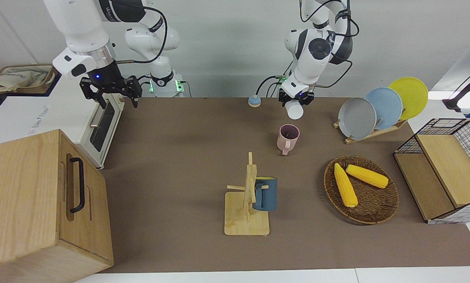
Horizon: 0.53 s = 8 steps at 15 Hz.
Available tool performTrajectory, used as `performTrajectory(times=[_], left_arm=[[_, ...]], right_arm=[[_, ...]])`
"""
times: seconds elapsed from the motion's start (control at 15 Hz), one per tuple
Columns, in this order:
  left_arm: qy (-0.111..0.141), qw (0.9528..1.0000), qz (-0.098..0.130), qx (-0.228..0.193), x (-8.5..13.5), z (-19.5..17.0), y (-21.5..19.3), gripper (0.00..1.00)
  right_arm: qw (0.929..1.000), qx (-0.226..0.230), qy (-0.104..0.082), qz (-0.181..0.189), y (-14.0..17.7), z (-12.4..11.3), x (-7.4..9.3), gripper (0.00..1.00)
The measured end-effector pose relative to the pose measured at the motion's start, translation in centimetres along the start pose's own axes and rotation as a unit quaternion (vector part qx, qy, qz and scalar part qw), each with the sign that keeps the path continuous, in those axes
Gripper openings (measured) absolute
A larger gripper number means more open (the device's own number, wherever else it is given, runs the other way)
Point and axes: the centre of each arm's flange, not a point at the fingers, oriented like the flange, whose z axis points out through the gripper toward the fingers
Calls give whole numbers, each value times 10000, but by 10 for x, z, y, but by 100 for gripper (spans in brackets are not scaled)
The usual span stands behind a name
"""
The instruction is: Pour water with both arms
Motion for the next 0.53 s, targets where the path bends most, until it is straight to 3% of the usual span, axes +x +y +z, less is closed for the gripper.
performTrajectory(times=[0.53], left_arm=[[19,10000,-19,-13,2,-8,0,65]], right_arm=[[10000,0,0,0,0,0,0,99]])
